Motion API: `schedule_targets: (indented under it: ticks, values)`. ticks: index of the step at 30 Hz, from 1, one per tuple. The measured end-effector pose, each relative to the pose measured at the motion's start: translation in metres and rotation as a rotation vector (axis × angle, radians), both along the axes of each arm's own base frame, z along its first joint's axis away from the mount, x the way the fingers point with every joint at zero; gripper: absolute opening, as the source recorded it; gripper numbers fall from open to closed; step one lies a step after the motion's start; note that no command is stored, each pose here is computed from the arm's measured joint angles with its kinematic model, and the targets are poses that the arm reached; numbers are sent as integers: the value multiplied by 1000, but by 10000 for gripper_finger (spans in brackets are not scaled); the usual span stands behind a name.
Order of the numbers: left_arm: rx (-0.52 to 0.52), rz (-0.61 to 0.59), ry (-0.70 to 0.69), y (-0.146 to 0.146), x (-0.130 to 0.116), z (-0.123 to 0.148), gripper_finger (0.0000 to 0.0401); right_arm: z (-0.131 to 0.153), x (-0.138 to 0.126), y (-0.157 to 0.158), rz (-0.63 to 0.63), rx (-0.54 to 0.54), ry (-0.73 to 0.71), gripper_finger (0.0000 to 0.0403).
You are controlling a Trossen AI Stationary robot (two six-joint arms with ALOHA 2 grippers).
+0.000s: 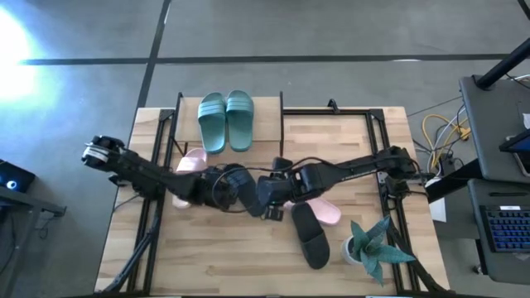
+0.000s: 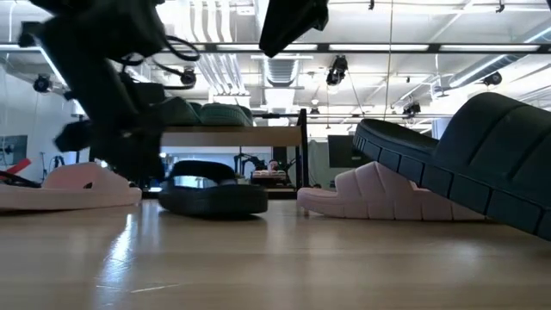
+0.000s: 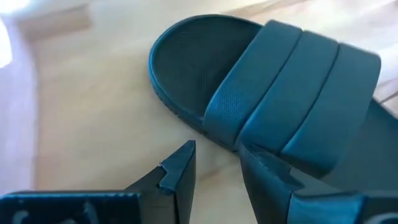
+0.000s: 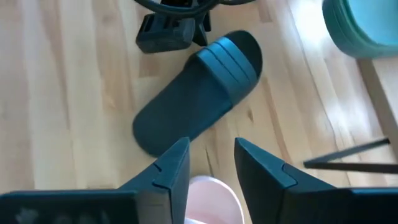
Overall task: Pick and place slides into the shelf
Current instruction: Put the left black slide under the shelf
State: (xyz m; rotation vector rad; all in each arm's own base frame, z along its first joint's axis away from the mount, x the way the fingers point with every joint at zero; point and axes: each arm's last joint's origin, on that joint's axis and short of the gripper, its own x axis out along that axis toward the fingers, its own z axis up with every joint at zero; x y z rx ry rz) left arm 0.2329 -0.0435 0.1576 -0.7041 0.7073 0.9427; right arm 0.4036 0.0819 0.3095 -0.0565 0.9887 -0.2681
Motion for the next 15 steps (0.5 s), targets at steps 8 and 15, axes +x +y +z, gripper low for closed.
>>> schedule_targets:
  ticks: [8, 15]
  values:
    - [95, -155, -82, 17, 27, 3, 112, -14, -3, 2, -44, 17, 32, 107]
    - [128, -211, -135, 22, 33, 12, 112, -19, -5, 3, -82, 36, 47, 102]
